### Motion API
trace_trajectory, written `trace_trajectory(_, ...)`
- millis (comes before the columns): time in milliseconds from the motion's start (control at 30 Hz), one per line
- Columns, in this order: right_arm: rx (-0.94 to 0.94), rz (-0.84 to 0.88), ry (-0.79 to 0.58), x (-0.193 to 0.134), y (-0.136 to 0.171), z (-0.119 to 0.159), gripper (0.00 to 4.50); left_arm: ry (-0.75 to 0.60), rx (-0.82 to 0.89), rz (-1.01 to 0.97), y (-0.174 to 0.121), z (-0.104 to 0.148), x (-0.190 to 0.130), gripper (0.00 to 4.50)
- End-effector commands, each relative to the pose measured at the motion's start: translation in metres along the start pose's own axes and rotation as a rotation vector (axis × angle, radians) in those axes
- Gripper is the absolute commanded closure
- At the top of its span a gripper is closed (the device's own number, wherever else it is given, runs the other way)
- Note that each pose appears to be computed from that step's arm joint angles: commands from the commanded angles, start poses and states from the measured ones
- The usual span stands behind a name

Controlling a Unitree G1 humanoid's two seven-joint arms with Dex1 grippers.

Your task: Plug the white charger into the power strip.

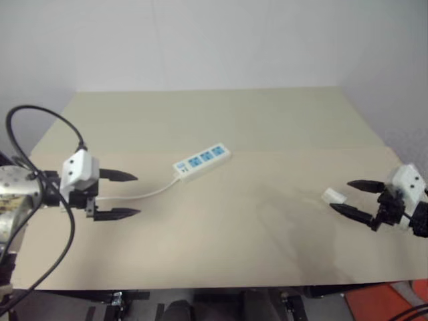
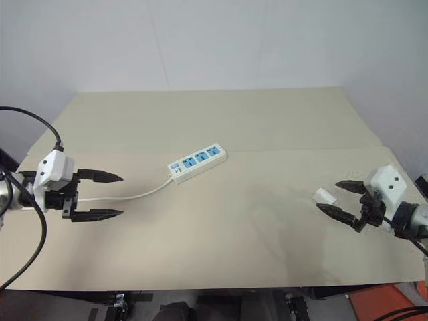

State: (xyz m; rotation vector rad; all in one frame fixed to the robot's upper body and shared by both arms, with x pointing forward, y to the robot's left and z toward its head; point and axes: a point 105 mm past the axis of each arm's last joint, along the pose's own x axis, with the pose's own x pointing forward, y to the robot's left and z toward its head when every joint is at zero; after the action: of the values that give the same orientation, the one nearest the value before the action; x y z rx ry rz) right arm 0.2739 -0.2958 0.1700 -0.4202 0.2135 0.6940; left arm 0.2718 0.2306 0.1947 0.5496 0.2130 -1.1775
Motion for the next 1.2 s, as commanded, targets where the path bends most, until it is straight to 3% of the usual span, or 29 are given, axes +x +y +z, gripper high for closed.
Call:
trace_trajectory(33,-0.049,-0.014,-0.041,-0.008,-0.002,0.018,0.00,-0.033,0.029,0.014,0.003,0.010,0.001,0.02)
trace_trajectory(100,-0.051,-0.019,-0.056,-0.005,-0.001,0.020,0.00,-0.052,0.028,0.019,0.006,0.010,0.007,0.02)
trace_trajectory(433,-0.144,0.079,-0.184,0.035,0.019,0.090,0.00,-0.088,0.069,0.228,0.067,0.008,0.059,0.02)
trace_trajectory(633,-0.208,0.101,-0.179,0.049,0.029,0.109,0.00,-0.170,0.029,0.279,0.087,0.001,0.084,0.02)
trace_trajectory(833,-0.216,0.121,-0.214,0.057,0.038,0.113,0.00,-0.237,-0.045,0.261,0.092,-0.007,0.109,0.02)
trace_trajectory(1200,-0.195,0.145,-0.260,0.057,0.051,0.119,0.00,-0.176,-0.099,0.297,0.098,-0.027,0.144,0.02)
